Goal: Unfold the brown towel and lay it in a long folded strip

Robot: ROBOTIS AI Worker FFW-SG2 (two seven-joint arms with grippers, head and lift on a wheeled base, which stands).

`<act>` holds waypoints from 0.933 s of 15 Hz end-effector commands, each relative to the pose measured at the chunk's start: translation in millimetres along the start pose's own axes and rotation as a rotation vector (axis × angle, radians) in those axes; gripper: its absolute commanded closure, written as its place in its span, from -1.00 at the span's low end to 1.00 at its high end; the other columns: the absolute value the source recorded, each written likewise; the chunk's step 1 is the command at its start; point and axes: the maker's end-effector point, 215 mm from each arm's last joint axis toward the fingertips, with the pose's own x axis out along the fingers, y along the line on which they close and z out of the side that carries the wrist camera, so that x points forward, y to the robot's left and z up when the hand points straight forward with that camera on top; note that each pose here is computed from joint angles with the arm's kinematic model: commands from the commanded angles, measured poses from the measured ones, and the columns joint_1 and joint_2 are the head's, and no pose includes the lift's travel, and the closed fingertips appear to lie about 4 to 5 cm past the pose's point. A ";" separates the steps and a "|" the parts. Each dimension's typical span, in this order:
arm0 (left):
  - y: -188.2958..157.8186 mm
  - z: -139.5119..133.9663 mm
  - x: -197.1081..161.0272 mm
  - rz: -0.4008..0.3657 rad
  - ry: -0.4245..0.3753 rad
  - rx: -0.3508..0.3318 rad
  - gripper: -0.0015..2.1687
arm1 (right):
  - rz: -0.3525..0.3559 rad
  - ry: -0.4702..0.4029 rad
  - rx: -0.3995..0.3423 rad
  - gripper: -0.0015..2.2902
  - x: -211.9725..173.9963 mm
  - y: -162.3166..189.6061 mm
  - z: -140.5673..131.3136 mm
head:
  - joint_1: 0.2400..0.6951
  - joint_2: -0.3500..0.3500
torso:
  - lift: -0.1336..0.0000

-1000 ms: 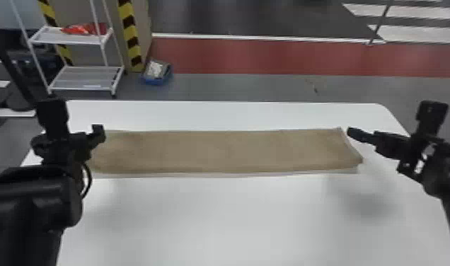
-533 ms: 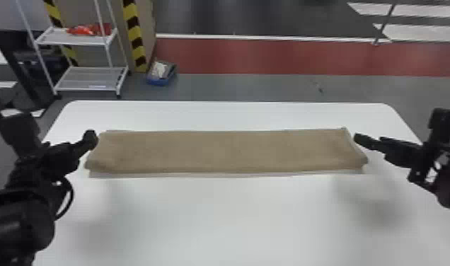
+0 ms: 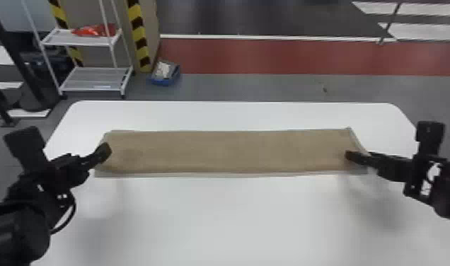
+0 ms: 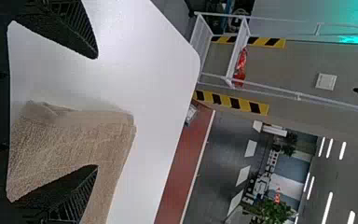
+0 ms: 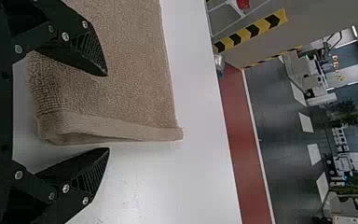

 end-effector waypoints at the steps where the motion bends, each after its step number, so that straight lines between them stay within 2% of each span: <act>1: -6.6 -11.4 1.9 0.004 0.032 0.052 -0.95 | -0.003 0.018 0.015 -0.67 -3.3 -2.8 -7.6 | 1.00 -0.11 | -0.78; 3: -8.9 -31.2 0.7 -0.009 0.097 0.052 -0.78 | 0.000 0.024 0.024 -0.67 -6.3 -3.8 -8.4 | 1.00 -0.13 | -0.78; 5: -10.3 -47.7 -1.2 -0.008 0.153 0.066 -0.75 | -0.005 0.028 0.022 -0.67 -7.9 -6.8 -9.6 | 1.00 -0.15 | -0.78; 6: -10.0 -47.1 -1.5 0.001 0.155 0.080 -0.69 | 0.001 0.030 0.028 -0.66 -8.8 -5.7 -9.1 | 1.00 -0.18 | -0.78; 8: -7.0 -44.0 -3.3 0.010 0.147 0.077 -0.35 | 0.006 0.036 0.036 -0.58 -10.0 -5.1 -10.3 | 1.00 -0.19 | -0.78; 9: -6.8 -42.8 -4.2 0.011 0.141 0.078 -0.06 | 0.006 0.035 0.035 -0.58 -10.1 -4.9 -9.6 | 1.00 -0.19 | -0.78; 11: -5.7 -23.4 -9.1 0.007 0.064 0.079 0.33 | 0.010 0.031 0.033 -0.58 -11.1 -1.9 -5.4 | 1.00 -0.18 | -0.78; 12: -5.2 -18.3 -12.1 0.005 0.039 0.081 0.34 | 0.009 0.030 0.031 -0.58 -11.9 -2.6 -4.7 | 1.00 -0.17 | -0.78; 14: -4.9 -20.7 -13.1 0.006 0.047 0.080 0.58 | 0.008 0.032 0.031 -0.58 -11.9 -2.6 -4.6 | 1.00 -0.16 | -0.78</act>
